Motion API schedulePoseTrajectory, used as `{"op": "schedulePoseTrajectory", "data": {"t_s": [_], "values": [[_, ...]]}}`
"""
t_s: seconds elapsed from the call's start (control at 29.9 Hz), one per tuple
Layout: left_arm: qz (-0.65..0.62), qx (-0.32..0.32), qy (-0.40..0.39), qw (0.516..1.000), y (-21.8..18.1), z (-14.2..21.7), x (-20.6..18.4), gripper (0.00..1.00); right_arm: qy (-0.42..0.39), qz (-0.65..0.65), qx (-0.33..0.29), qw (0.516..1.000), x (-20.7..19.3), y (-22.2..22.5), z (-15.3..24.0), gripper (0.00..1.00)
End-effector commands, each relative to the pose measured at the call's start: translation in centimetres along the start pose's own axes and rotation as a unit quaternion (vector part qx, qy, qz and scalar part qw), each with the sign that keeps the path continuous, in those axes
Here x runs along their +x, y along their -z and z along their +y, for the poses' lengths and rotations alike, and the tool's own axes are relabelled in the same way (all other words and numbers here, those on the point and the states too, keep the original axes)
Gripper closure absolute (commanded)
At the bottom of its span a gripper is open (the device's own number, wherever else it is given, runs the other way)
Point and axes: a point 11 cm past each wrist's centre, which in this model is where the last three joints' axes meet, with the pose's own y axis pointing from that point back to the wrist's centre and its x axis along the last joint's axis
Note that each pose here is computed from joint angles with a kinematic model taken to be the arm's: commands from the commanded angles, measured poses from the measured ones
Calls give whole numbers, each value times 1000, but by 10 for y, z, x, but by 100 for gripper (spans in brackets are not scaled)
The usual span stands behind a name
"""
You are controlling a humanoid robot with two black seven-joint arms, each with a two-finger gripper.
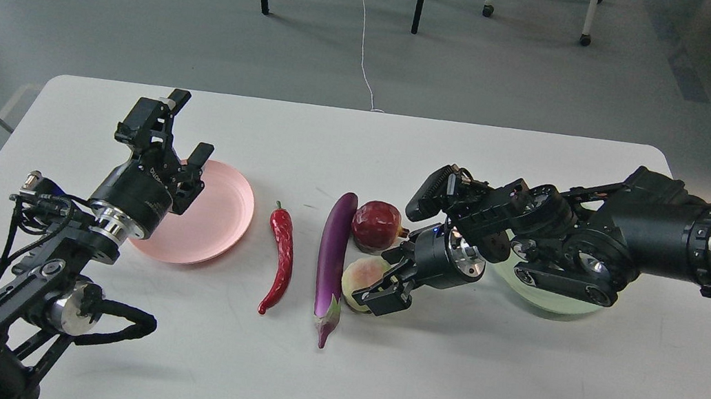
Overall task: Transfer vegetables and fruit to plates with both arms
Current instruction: 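Grasp the peach with the right gripper and carry it to the green plate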
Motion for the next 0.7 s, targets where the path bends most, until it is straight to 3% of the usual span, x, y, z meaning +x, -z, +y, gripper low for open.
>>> {"op": "schedulePoseTrajectory", "data": {"t_s": [0.0, 0.23, 0.43, 0.67], "values": [[-1, 0, 0, 1000, 0, 0, 0, 0, 1, 1, 0, 1000, -1, 0, 0, 35], [-2, -1, 2, 1000, -1, 0, 0, 0, -6, 3, -20, 1000, 7, -12, 24, 35], [-1, 0, 2, 1000, -1, -1, -1, 0, -33, -13, -66, 997, 12, -38, 94, 35], [-1, 0, 5, 1000, -1, -2, -3, 0, -25, -11, -156, 987, -34, -82, 177, 35]]}}
